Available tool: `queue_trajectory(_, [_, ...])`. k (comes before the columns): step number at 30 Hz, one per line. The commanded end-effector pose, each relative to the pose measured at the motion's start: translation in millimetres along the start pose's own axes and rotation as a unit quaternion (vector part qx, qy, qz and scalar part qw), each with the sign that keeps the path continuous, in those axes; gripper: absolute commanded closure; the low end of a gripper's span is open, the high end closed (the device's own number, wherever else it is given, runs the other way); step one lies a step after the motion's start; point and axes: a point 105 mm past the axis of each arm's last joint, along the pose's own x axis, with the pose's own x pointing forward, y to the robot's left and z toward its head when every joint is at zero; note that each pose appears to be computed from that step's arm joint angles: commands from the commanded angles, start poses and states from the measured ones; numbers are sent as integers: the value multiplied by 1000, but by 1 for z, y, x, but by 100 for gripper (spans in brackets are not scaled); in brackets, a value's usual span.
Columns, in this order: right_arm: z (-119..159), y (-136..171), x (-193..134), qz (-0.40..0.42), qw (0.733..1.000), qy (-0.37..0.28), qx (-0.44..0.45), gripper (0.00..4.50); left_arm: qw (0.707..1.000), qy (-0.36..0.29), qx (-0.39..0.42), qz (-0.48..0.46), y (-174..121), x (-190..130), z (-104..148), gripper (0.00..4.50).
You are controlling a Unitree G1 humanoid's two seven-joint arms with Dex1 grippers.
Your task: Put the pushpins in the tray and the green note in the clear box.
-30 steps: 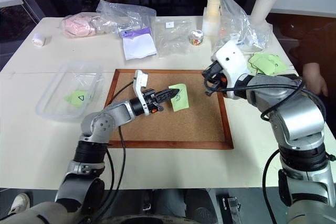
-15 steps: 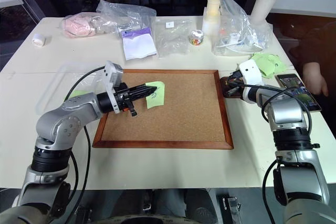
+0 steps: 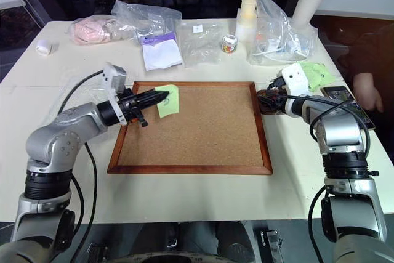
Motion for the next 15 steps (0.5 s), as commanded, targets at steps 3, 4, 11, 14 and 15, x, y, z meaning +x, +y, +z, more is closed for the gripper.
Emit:
queue_trajectory(3, [44, 50, -25, 107, 990, -68, -54, 58, 994, -41, 47, 86, 41, -32, 38, 450])
queue_trajectory(4, [47, 61, -28, 129, 986, -73, -69, 58, 992, -45, 47, 112, 54, -40, 40, 450])
queue_trajectory(11, [48, 86, -27, 169, 980, -76, -78, 58, 973, -14, 56, 225, 111, -91, 33, 450])
queue_trajectory(14, [47, 88, -25, 171, 979, -74, -77, 58, 965, -7, 44, 257, 125, -106, 25, 450])
queue_trajectory(15, [47, 88, -25, 172, 979, -74, -77, 58, 964, -1, 43, 263, 128, -109, 21, 450])
